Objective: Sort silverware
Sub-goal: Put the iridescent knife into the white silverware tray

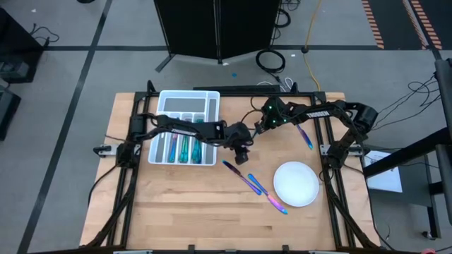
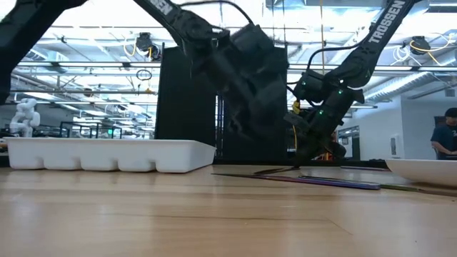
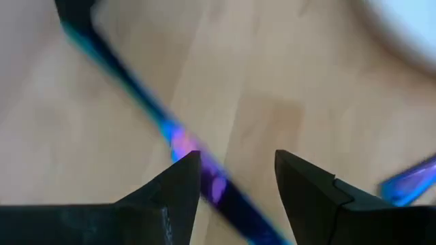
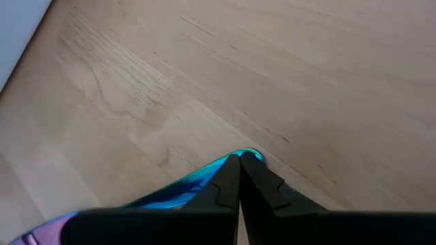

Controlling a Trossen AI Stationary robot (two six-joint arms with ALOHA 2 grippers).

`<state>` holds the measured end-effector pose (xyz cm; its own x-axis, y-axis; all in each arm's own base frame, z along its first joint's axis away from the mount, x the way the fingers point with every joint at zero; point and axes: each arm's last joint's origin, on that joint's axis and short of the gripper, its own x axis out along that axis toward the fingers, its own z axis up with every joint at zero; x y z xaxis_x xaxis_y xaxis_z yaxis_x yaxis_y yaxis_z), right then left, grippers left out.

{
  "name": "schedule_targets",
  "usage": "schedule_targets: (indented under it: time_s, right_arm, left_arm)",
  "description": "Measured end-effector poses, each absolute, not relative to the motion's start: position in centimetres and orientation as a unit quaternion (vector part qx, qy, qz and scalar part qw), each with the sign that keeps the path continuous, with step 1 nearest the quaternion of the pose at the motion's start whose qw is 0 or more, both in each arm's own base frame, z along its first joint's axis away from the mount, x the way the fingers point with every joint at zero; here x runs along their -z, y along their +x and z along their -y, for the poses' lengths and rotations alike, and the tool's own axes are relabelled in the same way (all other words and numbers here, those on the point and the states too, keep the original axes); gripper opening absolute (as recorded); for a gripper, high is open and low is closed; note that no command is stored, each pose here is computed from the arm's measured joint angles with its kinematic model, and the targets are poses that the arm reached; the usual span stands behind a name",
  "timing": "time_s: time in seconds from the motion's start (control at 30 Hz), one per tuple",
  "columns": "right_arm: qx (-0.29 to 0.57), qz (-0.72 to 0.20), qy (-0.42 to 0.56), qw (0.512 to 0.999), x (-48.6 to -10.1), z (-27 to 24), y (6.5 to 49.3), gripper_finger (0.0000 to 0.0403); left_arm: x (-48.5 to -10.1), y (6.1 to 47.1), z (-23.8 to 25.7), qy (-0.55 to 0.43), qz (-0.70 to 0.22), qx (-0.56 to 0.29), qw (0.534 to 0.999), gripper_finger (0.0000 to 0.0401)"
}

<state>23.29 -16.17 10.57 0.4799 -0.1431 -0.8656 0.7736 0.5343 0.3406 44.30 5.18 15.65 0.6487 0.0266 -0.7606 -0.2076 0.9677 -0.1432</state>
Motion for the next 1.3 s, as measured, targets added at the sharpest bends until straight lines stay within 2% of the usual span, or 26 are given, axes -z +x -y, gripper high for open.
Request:
schedule_targets:
  time_s: [0.17, 0.27, 0.43, 0.57, 0.87, 1.13, 1.3]
  right_arm:
    - [0.297, -0.414, 0.38, 0.772, -10.6, 16.2, 23.3, 0.0]
    - [0.295, -0.415, 0.379, 0.773, -10.6, 16.2, 23.3, 0.0]
    - [0.29, -0.414, 0.378, 0.775, -10.6, 16.2, 23.3, 0.0]
    - [0.29, -0.413, 0.381, 0.775, -10.6, 16.2, 23.3, 0.0]
    - [0.29, -0.412, 0.384, 0.774, -10.6, 16.2, 23.4, 0.0]
    - [0.29, -0.412, 0.386, 0.773, -10.6, 16.1, 23.4, 0.0]
    - [0.288, -0.412, 0.384, 0.774, -10.6, 16.1, 23.4, 0.0]
  left_arm:
    - [-12.8, 44.2, -5.6, -0.108, -0.453, -0.134, 0.875, 0.0189]
    - [-12.5, 44.3, -5.7, -0.114, -0.448, -0.156, 0.873, 0.0189]
    - [-12.6, 44.6, -5.8, -0.092, -0.438, -0.146, 0.882, 0.0189]
    - [-14.2, 45.6, -5.9, -0.078, -0.408, -0.144, 0.898, 0.0189]
    - [-16.1, 46.6, -6.2, -0.056, -0.371, -0.171, 0.911, 0.0189]
    - [-12.4, 46.9, -6.2, -0.072, -0.412, -0.164, 0.893, 0.0189]
    - [-11.9, 46.6, -6.2, -0.073, -0.431, -0.165, 0.884, 0.0189]
